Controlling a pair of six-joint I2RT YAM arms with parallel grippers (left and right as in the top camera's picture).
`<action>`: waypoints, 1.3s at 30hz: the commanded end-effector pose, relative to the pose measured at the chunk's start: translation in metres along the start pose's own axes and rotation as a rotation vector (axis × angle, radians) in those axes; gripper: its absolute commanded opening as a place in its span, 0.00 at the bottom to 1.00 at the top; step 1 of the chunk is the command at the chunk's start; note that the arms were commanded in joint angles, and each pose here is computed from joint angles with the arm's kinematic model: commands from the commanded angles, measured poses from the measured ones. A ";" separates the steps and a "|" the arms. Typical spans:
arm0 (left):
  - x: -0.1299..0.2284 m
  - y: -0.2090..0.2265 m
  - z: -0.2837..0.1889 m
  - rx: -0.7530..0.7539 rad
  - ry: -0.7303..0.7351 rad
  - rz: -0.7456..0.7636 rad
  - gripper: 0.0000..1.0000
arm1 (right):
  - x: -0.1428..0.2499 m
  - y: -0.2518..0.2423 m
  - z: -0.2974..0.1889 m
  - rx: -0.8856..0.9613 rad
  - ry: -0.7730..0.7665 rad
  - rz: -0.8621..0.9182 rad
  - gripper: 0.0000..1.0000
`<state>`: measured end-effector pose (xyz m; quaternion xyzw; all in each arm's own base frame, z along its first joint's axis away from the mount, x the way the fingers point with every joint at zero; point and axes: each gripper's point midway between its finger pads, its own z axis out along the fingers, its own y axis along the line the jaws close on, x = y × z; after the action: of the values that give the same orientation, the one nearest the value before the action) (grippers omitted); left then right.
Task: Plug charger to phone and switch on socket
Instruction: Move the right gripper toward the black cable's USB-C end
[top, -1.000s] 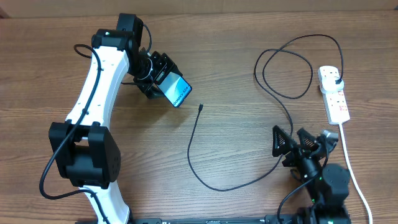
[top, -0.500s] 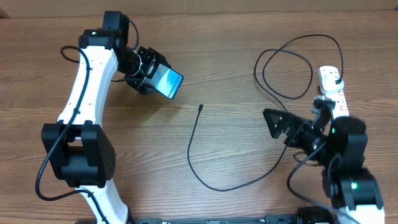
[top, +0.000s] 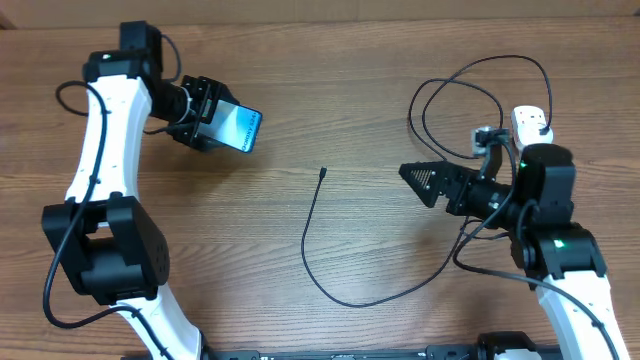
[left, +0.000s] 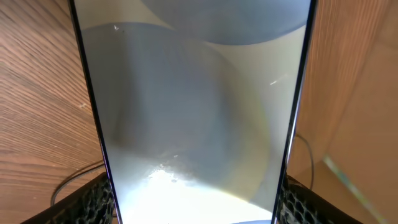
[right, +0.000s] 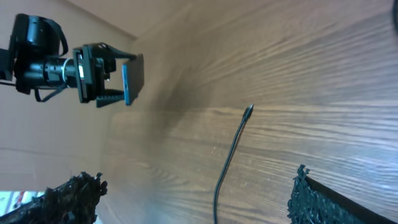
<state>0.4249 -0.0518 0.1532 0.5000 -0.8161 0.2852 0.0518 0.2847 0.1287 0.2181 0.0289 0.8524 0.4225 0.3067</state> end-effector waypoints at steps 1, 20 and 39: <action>0.007 -0.011 -0.011 0.046 0.029 -0.008 0.36 | -0.003 0.012 0.008 -0.043 0.019 0.008 1.00; 0.008 -0.010 -0.012 0.047 0.038 -0.011 0.36 | -0.003 0.004 0.102 0.249 0.256 0.227 1.00; -0.009 -0.003 -0.020 0.048 -0.001 -0.047 0.36 | 0.045 -0.050 0.203 0.383 0.298 0.299 0.59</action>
<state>0.4229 -0.0377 0.1551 0.5171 -0.8016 0.2940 0.0597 0.3634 0.2484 0.0742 0.1413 0.9385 0.3003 0.0953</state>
